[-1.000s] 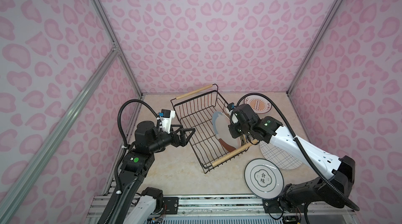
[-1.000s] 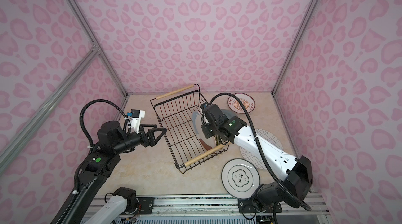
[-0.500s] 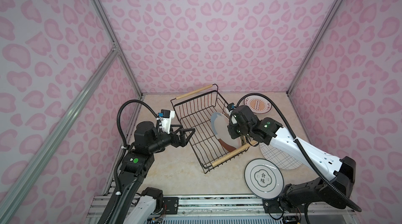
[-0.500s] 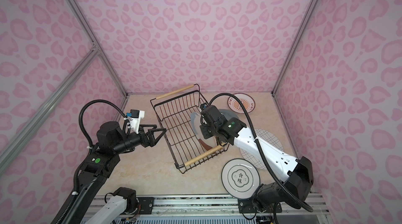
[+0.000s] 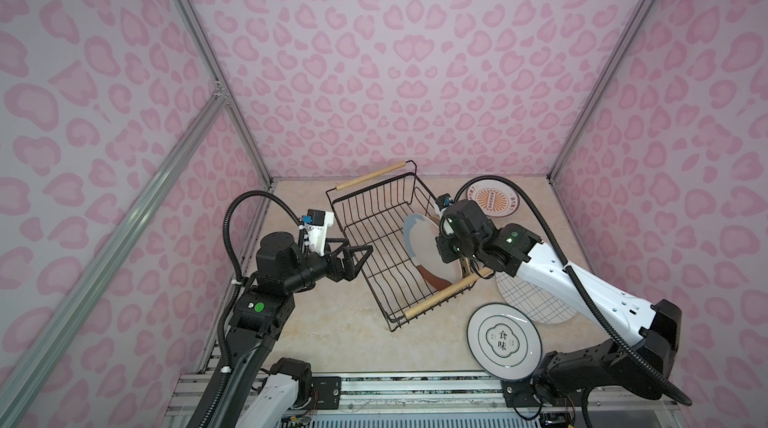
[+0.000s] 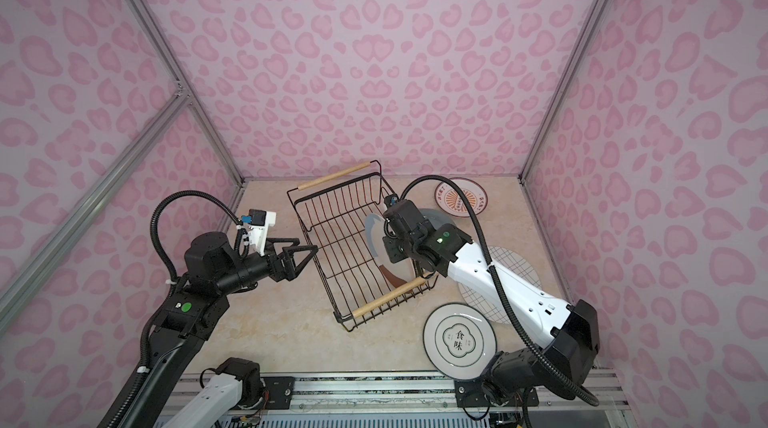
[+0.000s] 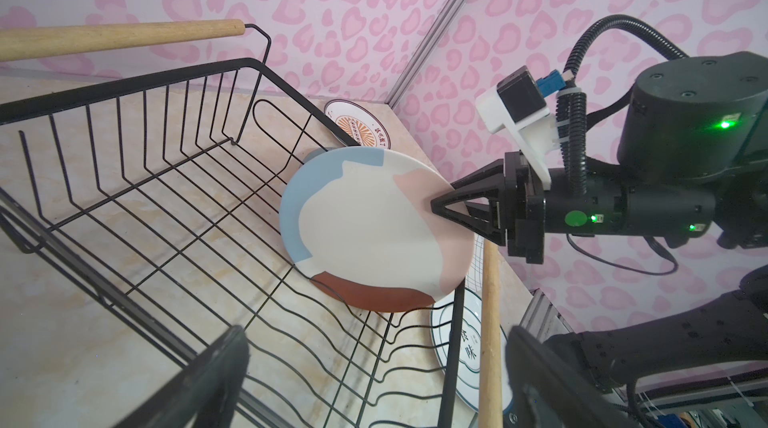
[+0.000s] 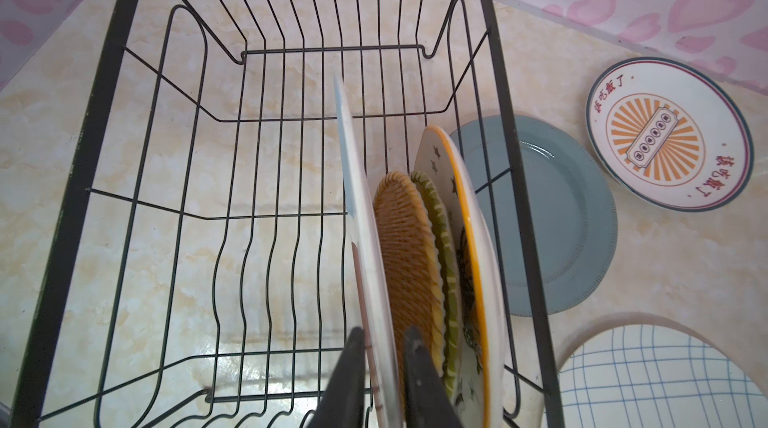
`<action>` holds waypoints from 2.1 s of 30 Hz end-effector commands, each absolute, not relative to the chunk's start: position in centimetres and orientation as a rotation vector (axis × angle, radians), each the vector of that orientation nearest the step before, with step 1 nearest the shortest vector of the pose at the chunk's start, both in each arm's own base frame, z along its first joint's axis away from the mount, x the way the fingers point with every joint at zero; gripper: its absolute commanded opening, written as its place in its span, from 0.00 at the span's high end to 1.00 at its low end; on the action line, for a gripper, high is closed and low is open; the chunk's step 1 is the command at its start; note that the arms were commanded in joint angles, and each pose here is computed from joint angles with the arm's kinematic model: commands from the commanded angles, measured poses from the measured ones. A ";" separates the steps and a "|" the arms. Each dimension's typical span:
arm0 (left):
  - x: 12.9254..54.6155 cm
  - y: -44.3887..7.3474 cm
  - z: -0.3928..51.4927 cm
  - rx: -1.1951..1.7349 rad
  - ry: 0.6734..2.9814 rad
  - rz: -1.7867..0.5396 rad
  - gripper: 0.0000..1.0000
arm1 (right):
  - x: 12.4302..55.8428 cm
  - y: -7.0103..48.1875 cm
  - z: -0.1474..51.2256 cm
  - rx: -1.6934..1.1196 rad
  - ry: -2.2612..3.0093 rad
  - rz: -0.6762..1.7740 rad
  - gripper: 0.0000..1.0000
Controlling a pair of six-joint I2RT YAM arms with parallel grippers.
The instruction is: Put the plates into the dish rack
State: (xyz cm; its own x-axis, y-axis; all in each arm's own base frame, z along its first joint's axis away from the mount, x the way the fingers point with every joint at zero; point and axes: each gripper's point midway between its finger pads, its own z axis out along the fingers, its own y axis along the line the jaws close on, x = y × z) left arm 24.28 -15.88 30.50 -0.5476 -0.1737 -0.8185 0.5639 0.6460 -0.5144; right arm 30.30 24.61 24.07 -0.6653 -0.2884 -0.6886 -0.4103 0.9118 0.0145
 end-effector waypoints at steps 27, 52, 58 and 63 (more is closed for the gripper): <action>24.6 -15.7 30.6 0.303 1.915 -0.974 0.02 | 29.1 25.2 24.9 -0.457 2.320 0.303 0.93; 24.8 -15.6 30.3 0.290 1.928 -0.962 0.02 | 29.4 24.8 27.4 -0.465 2.262 0.314 0.63; 25.1 -15.3 30.1 0.269 1.939 -0.941 0.02 | 29.7 23.7 28.3 -0.434 2.248 0.354 0.55; 26.2 -14.2 29.2 0.176 1.979 -0.868 0.02 | 30.2 21.4 28.3 -0.364 2.242 0.374 0.51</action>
